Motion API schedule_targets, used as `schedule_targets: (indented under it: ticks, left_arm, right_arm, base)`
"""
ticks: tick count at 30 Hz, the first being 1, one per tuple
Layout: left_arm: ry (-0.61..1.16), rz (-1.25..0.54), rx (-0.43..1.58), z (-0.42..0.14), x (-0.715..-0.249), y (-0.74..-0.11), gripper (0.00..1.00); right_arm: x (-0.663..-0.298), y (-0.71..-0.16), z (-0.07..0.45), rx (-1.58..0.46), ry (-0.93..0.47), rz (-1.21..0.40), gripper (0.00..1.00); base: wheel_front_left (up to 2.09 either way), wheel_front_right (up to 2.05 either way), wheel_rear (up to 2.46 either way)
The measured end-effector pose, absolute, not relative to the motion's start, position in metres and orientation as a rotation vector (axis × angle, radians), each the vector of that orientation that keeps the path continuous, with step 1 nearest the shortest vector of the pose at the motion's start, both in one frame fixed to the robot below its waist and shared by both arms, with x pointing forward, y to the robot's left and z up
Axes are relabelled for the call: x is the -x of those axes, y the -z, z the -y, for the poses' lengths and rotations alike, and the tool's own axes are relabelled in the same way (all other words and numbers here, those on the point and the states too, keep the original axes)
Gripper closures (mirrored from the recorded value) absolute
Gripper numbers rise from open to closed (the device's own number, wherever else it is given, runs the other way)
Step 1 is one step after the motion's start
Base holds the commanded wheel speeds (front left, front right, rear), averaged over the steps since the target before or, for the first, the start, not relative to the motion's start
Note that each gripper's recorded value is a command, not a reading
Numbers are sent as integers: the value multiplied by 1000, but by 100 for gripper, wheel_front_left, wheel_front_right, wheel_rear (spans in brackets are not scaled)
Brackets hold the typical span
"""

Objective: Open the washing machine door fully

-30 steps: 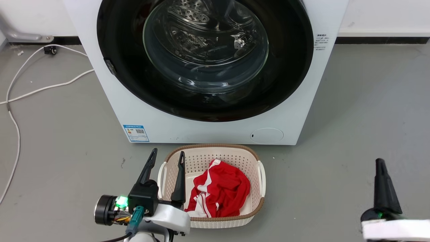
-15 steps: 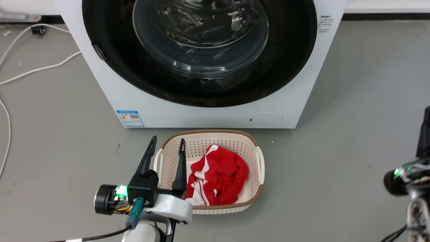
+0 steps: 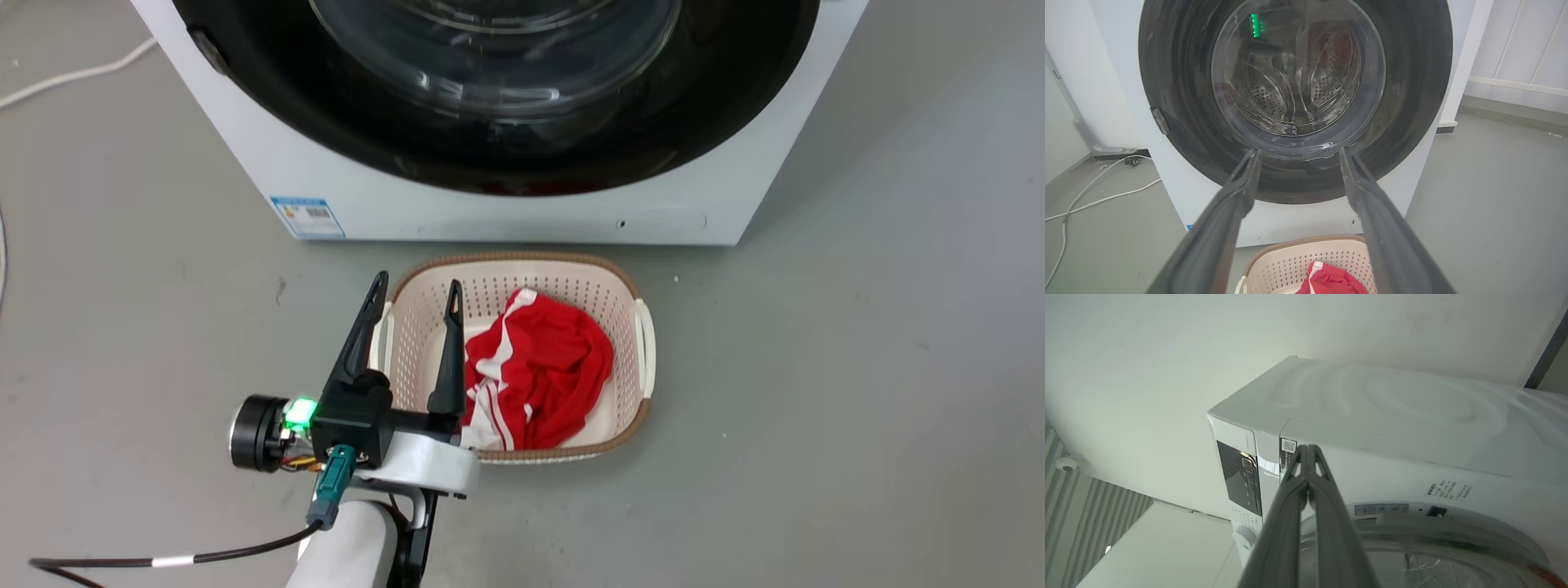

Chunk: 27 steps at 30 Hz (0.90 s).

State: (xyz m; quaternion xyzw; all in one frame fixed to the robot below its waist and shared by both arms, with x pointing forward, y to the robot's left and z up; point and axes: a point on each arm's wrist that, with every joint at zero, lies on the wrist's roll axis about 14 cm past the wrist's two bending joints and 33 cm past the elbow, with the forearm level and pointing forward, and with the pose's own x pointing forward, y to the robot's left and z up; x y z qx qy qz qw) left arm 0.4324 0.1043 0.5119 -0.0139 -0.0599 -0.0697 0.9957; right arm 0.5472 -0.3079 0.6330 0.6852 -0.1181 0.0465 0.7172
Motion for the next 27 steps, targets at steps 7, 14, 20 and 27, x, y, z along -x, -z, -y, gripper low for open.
schedule_targets:
  ticks: [7,14,20,27]
  left_arm:
    - [145,117,22,-104,-449,-504,0]
    - [134,91,14,-107,-460,-489,0]
    - [140,74,10,-105,-469,-477,0]
    - [133,52,6,-107,-472,-466,0]
  right_arm:
    - [-606,-658,277,-1310,-219,94,100]
    - [-653,-644,208,-1067,-336,-179,100]
    - [-672,-617,173,-944,-377,-344,100]
    - [-683,-590,145,-891,-420,-454,100]
  base:
    - [0,0,0]
    - [0,0,0]
    - [0,0,0]
    - [0,0,0]
